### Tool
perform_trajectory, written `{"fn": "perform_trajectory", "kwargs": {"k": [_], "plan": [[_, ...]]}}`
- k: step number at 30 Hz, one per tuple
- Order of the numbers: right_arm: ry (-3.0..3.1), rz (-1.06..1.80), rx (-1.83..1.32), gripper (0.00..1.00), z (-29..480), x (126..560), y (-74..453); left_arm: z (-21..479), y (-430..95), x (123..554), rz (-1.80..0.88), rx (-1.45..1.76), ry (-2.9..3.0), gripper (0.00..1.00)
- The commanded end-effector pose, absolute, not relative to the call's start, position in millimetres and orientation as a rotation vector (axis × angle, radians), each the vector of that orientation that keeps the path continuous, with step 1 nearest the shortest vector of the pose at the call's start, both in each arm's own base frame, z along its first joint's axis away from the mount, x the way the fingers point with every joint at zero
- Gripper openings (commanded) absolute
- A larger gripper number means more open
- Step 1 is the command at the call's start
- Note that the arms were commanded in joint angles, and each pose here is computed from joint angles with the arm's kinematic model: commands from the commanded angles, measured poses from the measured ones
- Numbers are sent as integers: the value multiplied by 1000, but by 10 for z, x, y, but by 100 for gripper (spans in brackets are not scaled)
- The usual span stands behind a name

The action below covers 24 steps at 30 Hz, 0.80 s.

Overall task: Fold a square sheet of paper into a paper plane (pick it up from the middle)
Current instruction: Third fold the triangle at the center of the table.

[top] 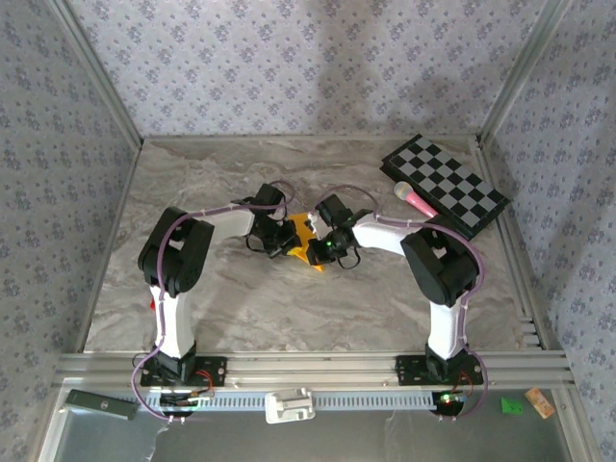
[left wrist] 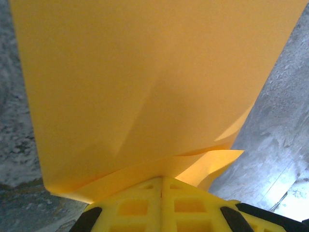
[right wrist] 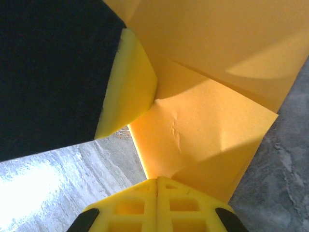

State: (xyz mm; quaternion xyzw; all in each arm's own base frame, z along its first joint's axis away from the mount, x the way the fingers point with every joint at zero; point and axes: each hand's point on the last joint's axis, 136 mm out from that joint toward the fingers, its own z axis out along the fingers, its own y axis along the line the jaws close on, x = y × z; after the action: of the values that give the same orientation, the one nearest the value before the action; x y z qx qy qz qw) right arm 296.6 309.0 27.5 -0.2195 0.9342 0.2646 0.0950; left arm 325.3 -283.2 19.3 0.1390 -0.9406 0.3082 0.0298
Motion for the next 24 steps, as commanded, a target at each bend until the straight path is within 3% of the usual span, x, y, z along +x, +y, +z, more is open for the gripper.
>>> {"fn": "perform_trajectory", "kwargs": {"k": [1,15,24], "plan": [[2714,817,-721,2,490,2930,3172,-260,-2510,3015,666,517,-2890,3],[2779,619,-775,1,265,2835,3044,-304,-2468,2996,645,514,-2884,3],[2741,591,-764,1,376,2957,3077,-334,-2458,2976,634,497,-2878,3]]}}
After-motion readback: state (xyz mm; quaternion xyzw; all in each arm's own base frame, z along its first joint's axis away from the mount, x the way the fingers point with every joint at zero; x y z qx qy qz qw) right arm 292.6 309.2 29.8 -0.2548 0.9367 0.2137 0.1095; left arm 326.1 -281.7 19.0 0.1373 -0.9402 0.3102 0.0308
